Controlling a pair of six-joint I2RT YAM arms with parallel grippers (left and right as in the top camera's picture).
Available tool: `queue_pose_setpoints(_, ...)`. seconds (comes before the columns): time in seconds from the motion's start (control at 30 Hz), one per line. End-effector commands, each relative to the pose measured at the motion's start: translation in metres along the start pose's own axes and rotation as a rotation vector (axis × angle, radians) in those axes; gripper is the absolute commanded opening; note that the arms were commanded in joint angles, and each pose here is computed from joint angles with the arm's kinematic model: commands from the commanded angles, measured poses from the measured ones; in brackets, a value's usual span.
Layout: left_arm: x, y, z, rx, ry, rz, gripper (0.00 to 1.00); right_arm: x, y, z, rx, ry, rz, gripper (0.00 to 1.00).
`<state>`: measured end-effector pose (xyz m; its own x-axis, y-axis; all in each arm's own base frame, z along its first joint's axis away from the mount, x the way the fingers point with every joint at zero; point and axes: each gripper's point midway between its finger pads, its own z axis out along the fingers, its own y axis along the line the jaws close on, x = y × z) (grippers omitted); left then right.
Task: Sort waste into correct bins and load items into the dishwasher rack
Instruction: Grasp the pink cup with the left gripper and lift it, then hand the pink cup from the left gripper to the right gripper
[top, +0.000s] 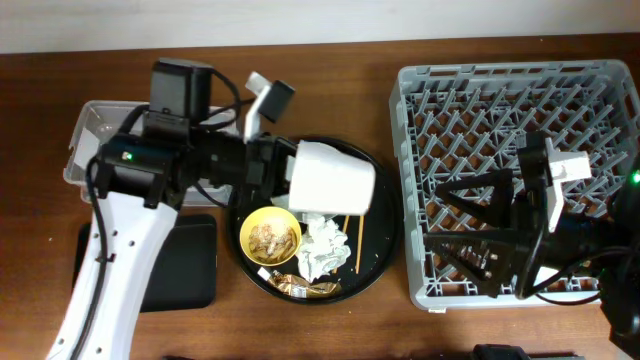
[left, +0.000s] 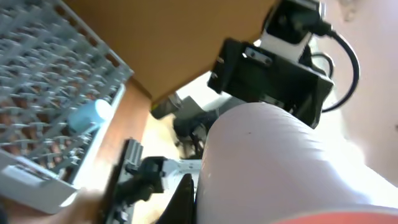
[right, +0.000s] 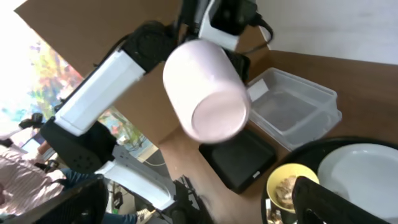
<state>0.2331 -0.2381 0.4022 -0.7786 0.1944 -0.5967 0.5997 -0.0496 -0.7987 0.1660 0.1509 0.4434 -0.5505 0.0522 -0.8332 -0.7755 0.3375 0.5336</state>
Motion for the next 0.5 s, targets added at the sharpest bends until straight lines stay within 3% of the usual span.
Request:
queue_pose_setpoints(0.0, 0.007, -0.024, 0.011, 0.078, 0.039, 0.059, 0.01, -0.003, 0.013, 0.004, -0.084, 0.015, 0.009, 0.93)
queue_pose_setpoints(0.27, 0.006, -0.017, 0.012, 0.038, 0.035, 0.060, 0.00, 0.007, 0.004, 0.080, -0.159, 0.191, 0.002, 0.93)
queue_pose_setpoints(0.47, 0.006, -0.017, 0.012, 0.039, 0.035, 0.059, 0.01, 0.004, -0.034, 0.102, -0.033, 0.193, 0.015, 0.90)
